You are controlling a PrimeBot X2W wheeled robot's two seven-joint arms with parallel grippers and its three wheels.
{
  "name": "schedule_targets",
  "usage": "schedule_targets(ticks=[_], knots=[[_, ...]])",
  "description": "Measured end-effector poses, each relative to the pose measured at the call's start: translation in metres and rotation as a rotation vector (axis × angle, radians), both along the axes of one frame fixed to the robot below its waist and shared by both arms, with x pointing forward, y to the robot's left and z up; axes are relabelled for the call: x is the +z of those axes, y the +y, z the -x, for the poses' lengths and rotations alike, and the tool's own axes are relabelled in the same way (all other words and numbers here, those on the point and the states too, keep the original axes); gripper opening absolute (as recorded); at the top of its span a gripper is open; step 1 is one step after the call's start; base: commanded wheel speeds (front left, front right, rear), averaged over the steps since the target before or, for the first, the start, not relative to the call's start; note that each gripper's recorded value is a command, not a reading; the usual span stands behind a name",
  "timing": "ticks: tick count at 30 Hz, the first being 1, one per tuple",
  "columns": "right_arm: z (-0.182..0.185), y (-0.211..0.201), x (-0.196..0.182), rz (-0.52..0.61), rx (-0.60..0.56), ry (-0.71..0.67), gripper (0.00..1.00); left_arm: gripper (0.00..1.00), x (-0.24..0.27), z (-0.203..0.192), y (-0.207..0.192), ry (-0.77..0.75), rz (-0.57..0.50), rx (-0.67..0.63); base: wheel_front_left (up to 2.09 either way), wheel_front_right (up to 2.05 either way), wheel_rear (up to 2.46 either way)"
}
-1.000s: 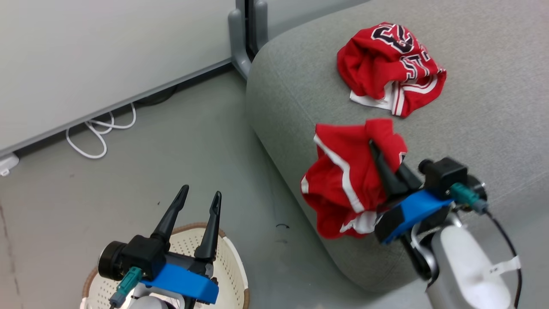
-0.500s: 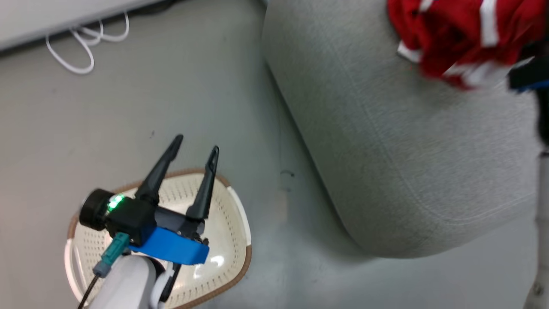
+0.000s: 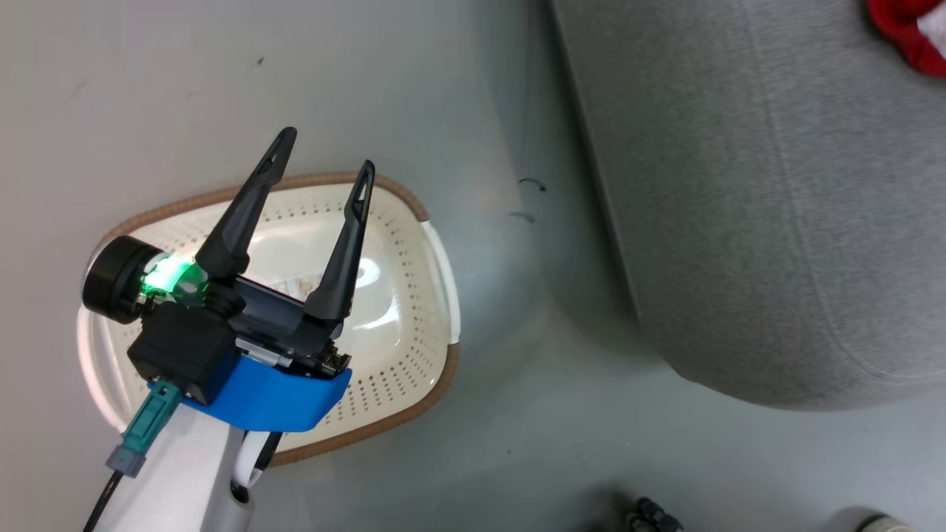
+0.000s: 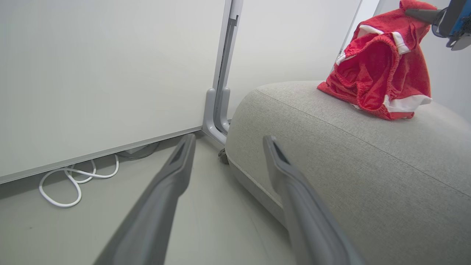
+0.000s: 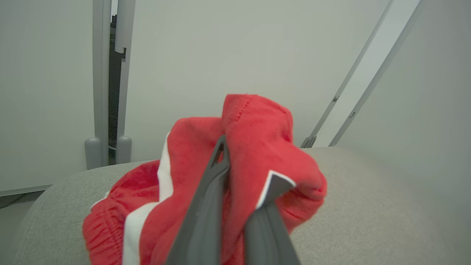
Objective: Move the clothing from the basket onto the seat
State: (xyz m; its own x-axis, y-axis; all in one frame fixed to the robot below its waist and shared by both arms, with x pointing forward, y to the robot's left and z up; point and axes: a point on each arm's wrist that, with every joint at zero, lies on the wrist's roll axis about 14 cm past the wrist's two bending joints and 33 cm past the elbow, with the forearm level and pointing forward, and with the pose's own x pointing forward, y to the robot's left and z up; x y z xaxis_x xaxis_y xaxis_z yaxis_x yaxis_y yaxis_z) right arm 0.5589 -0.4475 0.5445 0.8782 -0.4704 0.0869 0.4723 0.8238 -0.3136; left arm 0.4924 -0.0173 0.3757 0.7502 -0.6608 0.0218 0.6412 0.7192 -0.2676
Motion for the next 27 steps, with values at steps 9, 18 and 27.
schedule_targets(ticks=[9, 18, 27], knots=[[0.003, 0.007, -0.108, -0.168, -0.044, 0.196, 1.00, 1.00, -0.012, 0.000, 0.018, 0.040, -0.010, 0.048, 0.00, 0.00, 0.00], [0.012, 0.010, -0.108, -0.175, -0.039, 0.202, 1.00, 1.00, 0.006, 0.002, 0.023, 0.037, -0.009, 0.083, 0.00, 0.00, 0.00], [0.040, 0.029, -0.092, -0.228, -0.014, 0.130, 1.00, 1.00, 0.041, 0.014, 0.039, 0.022, -0.003, 0.158, 0.00, 0.00, 0.00]])
